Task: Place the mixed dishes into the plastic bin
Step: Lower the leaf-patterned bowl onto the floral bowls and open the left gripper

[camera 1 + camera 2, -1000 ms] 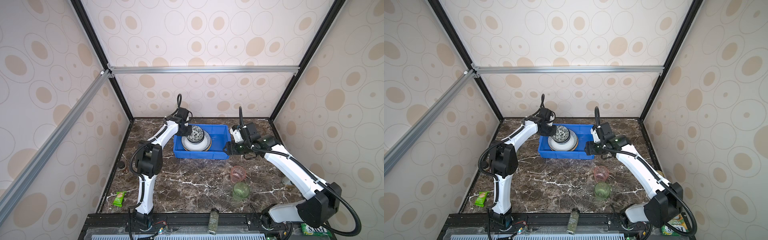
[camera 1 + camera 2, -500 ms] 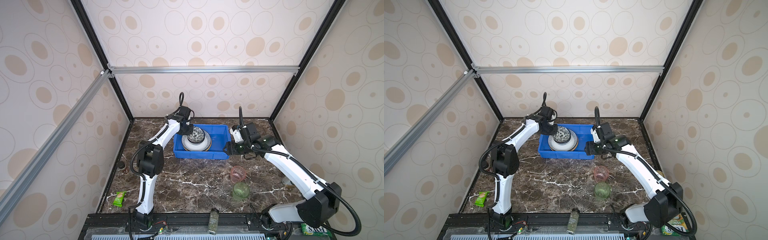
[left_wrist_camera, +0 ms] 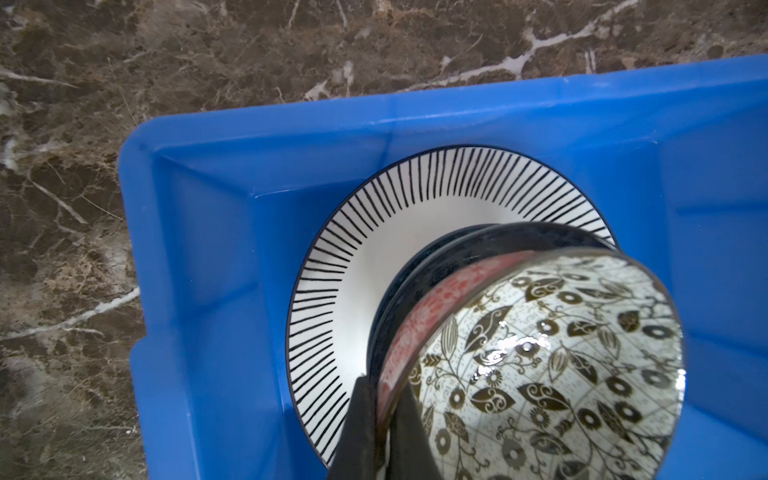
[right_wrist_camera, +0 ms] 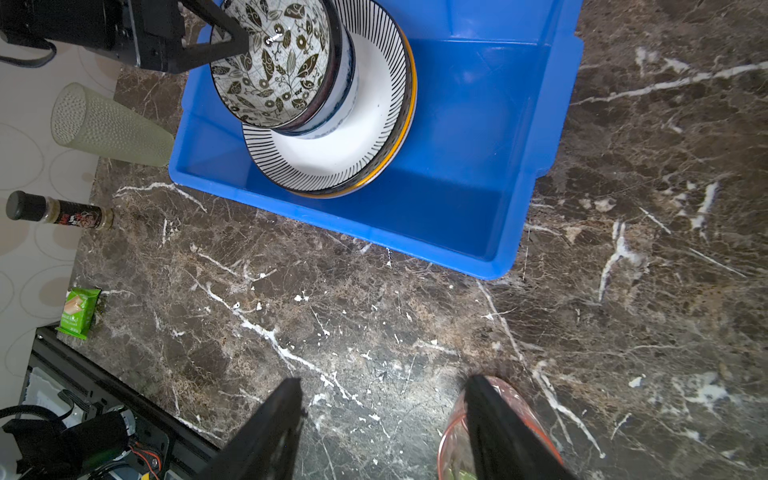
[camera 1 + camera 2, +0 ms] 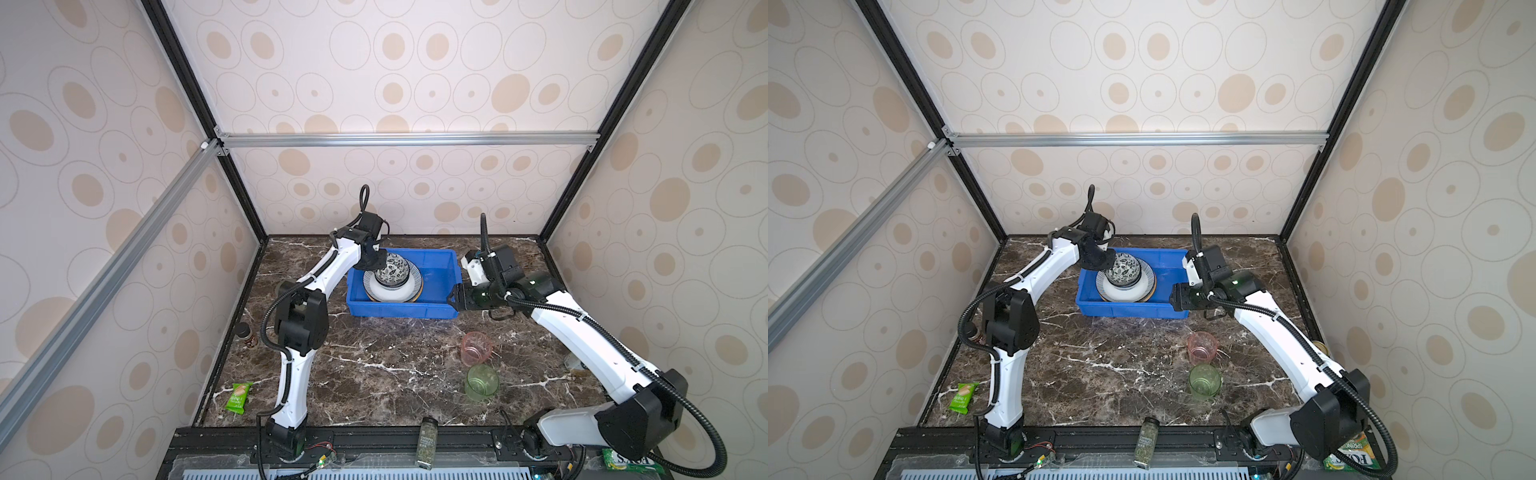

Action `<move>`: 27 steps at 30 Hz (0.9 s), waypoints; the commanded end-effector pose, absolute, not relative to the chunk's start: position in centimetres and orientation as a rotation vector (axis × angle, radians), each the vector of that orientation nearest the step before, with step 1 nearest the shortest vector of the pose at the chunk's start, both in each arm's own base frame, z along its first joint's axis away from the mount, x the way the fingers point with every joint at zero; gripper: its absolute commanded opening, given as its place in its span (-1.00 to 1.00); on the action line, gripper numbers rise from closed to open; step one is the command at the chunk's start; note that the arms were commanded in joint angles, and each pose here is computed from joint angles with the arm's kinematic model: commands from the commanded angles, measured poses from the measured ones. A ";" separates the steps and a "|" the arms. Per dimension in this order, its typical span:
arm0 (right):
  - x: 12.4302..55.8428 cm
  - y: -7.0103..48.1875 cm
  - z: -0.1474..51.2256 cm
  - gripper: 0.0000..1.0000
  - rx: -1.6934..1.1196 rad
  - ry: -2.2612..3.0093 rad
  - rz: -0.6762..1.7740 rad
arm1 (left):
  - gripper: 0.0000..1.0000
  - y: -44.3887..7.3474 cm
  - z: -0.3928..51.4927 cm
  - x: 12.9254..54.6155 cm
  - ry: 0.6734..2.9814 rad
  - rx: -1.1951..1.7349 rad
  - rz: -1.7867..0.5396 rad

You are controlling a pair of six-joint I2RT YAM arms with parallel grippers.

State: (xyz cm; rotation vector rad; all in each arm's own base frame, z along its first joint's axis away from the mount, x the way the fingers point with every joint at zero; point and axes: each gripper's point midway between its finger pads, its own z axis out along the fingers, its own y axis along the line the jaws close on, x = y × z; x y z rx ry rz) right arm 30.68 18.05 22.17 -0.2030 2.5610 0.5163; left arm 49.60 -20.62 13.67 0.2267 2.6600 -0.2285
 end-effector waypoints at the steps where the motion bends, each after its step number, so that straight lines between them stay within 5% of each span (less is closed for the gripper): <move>1: 29.9 17.1 22.4 0.31 -0.204 2.563 0.486 | -0.94 -21.6 13.2 49.5 2.665 0.239 -0.280; 18: 29.5 16.8 22.9 0.31 -0.202 2.549 0.483 | -0.55 -20.7 13.5 49.1 2.692 0.259 -0.206; 27: 29.0 16.2 23.2 0.32 -0.198 2.546 0.461 | -0.68 -20.6 15.4 49.1 2.650 0.253 -0.221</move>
